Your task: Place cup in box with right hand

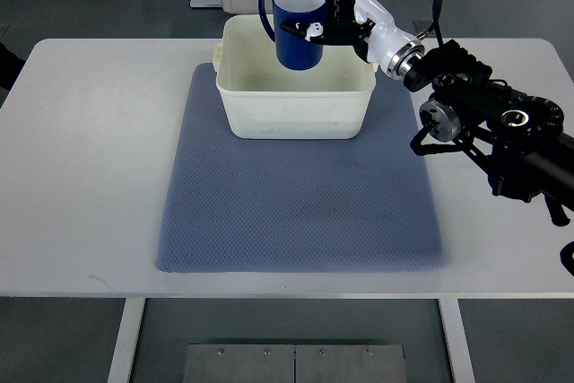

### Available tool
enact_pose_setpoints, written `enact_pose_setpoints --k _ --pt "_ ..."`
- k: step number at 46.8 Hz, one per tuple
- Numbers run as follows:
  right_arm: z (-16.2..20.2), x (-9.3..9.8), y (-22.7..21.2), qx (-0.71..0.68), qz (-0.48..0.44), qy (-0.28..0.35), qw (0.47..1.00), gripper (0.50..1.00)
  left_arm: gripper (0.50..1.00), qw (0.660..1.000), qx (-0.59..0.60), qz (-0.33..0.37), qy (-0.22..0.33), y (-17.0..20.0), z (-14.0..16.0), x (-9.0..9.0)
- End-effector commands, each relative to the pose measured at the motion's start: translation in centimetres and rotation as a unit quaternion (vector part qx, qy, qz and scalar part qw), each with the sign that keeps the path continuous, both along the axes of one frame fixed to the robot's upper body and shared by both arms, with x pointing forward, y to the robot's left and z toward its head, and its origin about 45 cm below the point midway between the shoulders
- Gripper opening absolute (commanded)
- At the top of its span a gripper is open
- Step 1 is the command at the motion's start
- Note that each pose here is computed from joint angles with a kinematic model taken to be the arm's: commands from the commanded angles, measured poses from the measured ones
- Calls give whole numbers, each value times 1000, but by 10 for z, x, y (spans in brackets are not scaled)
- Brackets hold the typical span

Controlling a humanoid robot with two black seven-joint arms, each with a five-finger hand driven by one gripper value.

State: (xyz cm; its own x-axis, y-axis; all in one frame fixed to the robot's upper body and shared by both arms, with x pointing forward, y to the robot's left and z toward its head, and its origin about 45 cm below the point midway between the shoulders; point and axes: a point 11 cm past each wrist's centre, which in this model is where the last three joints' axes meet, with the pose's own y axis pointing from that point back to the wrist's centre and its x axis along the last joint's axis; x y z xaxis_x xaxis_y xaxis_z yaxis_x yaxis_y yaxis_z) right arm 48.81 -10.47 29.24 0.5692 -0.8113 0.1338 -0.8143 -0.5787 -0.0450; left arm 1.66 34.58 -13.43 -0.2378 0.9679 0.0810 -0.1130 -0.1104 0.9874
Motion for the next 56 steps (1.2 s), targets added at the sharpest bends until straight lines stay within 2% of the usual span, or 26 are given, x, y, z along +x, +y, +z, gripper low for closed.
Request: enact_pose_setpoints --k 1,9,27,29,30,33,40,56 --pt "-8 -1 3 -3 -7 4 1000 500 1000 1000 0 0 0 0 0 0" --pt "-21 -3 5 -10 -17 10 1000 500 1000 1000 0 0 0 0 0 0" --pt "-22 -3 6 -8 -29 10 1000 500 1000 1000 0 0 0 0 0 0" --pt "-23 -4 5 -8 -29 11 999 749 1000 1000 0 0 0 0 0 0" --pt "-24 -4 5 -8 -29 12 999 821 1000 1000 0 0 0 0 0 0" --pt "-25 -4 5 -7 -30 13 999 899 1000 1000 0 0 0 0 0 0" --pt "-25 -4 5 -6 -29 13 999 981 1000 1000 0 0 0 0 0 0" --pt "-23 -4 6 -6 -29 13 999 985 1000 1000 0 0 0 0 0 0"
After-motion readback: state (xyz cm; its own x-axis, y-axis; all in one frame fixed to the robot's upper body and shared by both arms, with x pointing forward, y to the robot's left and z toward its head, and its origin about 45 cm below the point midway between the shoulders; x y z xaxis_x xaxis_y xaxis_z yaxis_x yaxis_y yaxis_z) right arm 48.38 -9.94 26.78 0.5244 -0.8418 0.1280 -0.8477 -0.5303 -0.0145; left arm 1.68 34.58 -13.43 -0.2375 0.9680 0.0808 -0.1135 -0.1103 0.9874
